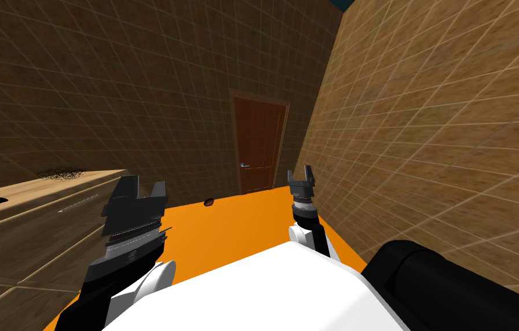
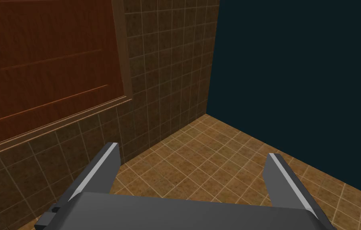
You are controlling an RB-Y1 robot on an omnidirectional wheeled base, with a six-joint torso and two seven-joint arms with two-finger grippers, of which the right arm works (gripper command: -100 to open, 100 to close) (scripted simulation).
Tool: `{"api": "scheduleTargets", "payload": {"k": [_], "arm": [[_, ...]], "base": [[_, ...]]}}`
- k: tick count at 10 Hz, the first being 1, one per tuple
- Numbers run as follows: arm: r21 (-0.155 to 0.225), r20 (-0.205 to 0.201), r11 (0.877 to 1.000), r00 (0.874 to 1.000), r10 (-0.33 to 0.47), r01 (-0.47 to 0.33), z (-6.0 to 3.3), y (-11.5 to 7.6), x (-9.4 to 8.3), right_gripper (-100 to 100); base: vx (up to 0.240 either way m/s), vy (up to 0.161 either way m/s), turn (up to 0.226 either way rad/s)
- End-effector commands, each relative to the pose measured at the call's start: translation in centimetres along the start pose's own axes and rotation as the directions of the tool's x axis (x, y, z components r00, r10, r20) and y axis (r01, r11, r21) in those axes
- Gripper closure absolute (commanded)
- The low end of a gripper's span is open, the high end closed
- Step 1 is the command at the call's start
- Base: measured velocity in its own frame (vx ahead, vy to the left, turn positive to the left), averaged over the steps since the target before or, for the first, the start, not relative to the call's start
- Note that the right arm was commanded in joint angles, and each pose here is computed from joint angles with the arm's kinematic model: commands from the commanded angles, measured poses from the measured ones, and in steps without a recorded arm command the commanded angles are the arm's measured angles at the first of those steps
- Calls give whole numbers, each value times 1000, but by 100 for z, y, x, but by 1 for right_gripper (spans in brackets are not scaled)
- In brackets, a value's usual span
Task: Pull the door open
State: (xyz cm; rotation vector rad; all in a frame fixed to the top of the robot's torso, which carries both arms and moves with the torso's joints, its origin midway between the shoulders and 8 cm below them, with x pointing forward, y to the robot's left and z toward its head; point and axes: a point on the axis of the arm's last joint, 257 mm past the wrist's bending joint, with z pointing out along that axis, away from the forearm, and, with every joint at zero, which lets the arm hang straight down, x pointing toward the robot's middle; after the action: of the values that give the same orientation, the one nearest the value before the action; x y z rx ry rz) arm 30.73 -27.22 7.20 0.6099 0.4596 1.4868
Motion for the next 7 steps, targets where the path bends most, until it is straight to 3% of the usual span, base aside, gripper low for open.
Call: {"api": "scheduleTargets", "payload": {"k": [1,7], "arm": [[22,-10,1000,1000,1,0,-44,-117,-2,-100],[99,-31,995,1000,3,0,-220,-516,-37,-100]], "base": [[77,32,42],[132,33,28]]}}
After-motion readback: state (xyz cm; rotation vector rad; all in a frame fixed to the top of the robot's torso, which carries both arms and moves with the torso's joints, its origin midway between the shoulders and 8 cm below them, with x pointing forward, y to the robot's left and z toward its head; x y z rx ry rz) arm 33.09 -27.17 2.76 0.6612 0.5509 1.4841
